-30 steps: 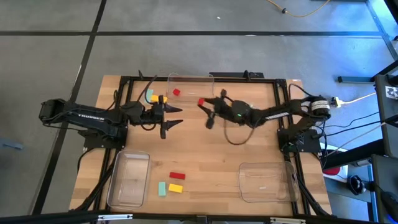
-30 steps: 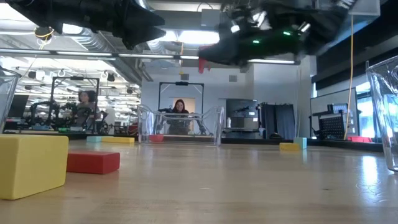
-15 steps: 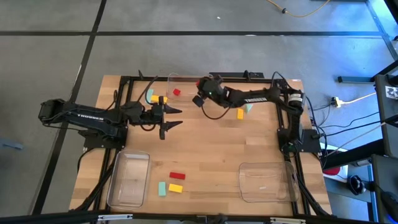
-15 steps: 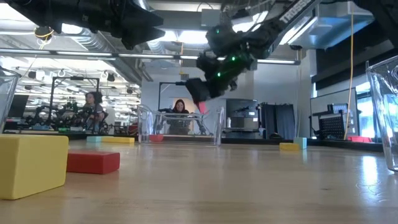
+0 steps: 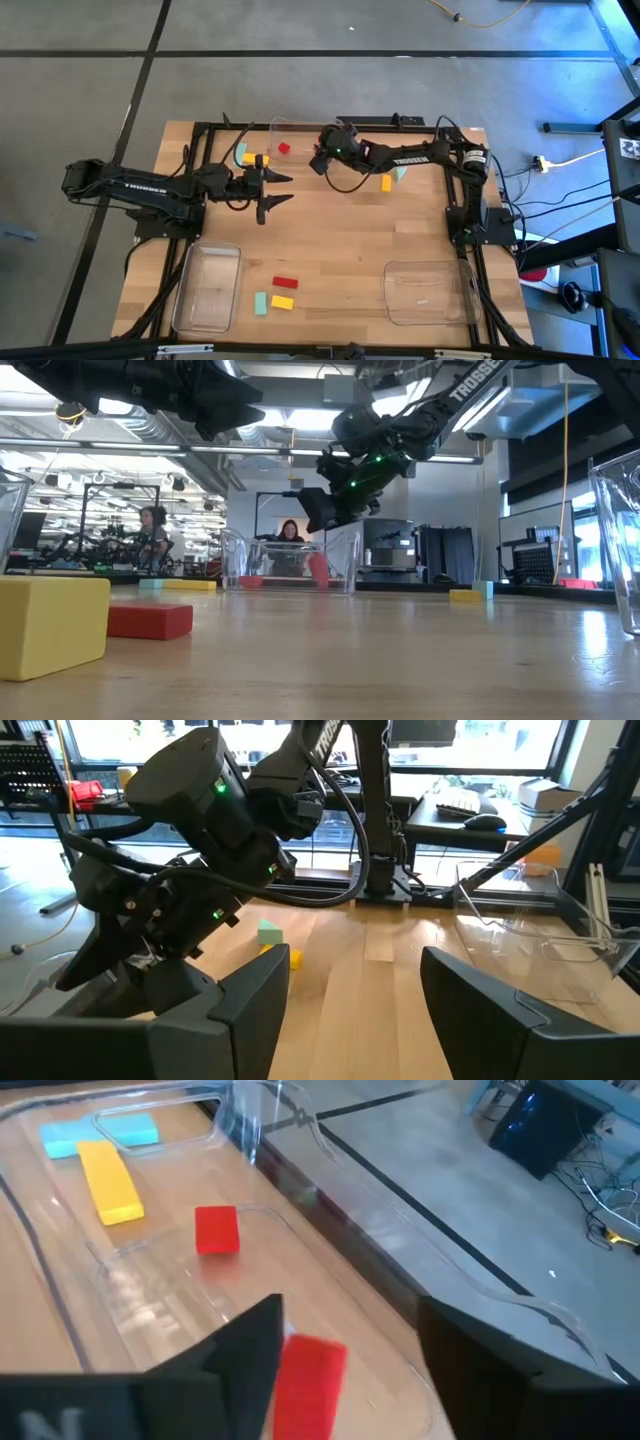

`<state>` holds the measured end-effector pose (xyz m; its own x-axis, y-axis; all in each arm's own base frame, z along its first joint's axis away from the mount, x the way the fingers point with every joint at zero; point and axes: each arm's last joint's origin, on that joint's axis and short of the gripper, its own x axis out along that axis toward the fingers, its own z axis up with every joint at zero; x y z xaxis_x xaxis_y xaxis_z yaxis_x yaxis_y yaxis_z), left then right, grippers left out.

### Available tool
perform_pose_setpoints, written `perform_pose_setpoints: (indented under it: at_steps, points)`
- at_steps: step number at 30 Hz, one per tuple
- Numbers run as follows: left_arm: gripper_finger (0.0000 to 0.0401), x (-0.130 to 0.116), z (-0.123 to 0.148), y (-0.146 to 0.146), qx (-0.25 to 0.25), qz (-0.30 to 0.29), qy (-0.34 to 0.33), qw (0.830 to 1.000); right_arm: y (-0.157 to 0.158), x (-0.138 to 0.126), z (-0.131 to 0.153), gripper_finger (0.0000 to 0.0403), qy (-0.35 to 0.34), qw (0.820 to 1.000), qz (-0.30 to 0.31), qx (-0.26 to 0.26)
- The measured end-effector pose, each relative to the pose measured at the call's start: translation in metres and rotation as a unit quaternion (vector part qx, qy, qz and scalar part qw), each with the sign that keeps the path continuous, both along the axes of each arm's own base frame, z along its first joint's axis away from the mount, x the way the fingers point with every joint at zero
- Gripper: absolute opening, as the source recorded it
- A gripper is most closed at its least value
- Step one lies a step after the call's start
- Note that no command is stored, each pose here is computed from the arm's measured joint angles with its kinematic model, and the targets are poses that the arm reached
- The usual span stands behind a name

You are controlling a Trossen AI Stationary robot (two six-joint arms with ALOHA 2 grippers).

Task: Sort & place blocks by color
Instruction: Put the red block into the top transparent bin

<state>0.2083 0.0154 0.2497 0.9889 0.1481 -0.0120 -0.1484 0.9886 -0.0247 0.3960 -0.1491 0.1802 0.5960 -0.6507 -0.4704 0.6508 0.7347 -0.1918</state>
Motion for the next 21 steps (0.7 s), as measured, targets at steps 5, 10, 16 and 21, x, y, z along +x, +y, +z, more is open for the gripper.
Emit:
perform_pose_setpoints:
  at_steps: [5,10,16,21]
  points:
    - [0.0219,0.0,0.0,0.0,0.0,0.0,0.001,1.0,0.001,-0.003,0.005,0.03,0.017,1.0,0.015,-0.007]
    - [0.0219,0.0,-0.002,0.0,-0.001,-0.001,0.012,1.0,0.02,-0.016,0.026,0.0318,0.061,0.997,0.055,-0.009]
    - [0.0219,0.0,-0.003,-0.002,-0.001,-0.007,0.014,1.0,0.069,-0.057,0.036,0.0318,0.028,0.992,0.124,-0.004]
    - [0.0219,0.0,-0.002,-0.008,0.0,-0.023,0.013,1.0,0.121,-0.103,0.027,0.0319,-0.14,0.969,0.203,-0.001]
